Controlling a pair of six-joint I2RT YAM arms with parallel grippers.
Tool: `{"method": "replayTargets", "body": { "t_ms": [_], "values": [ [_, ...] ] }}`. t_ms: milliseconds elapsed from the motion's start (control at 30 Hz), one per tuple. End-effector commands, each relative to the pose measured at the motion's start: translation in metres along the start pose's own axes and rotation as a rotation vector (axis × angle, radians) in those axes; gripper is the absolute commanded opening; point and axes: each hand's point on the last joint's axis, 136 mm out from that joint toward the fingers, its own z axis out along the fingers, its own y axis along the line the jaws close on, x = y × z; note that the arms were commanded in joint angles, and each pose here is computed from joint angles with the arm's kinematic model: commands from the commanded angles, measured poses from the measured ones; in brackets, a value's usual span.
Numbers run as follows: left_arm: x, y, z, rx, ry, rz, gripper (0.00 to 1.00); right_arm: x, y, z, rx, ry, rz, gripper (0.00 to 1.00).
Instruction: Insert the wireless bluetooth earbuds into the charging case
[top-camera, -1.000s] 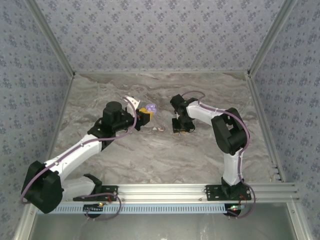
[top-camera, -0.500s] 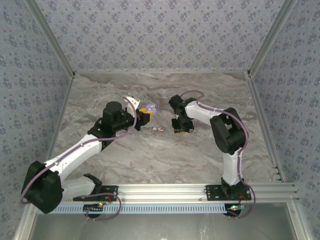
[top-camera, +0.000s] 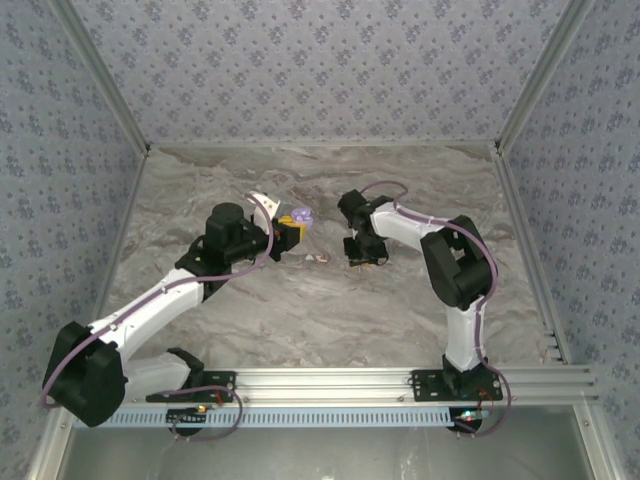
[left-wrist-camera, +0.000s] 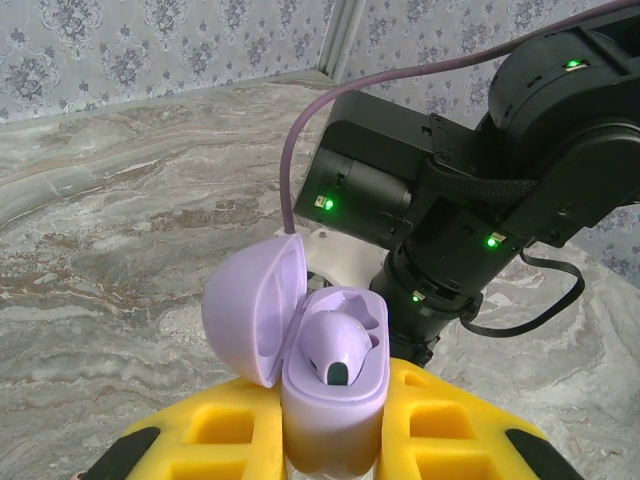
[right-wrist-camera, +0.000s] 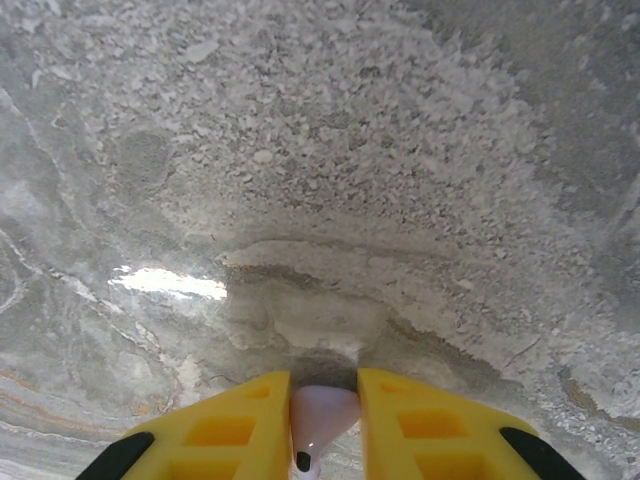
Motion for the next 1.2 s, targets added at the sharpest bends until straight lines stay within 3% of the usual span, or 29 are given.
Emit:
{"method": "replayTargets", "body": {
  "t_ms": [0,767,1167],
  "values": [
    [-0.002,0.004,0.005,-0.005,-0.007,-0.005,0.12,-0.002,0.002,0.0,-0.052,-0.028,-0.011,0.24],
    [0.06,0.006,0.065,0.027,0.07,-0.105,0.12,0.0,-0.009,-0.013,-0.273,-0.16,0.057,0.24],
    [0.083,0.011,0.075,0.02,0.095,-0.134,0.13,-0.01,-0.001,-0.049,-0.412,-0.252,0.075,0.24]
  ]
}}
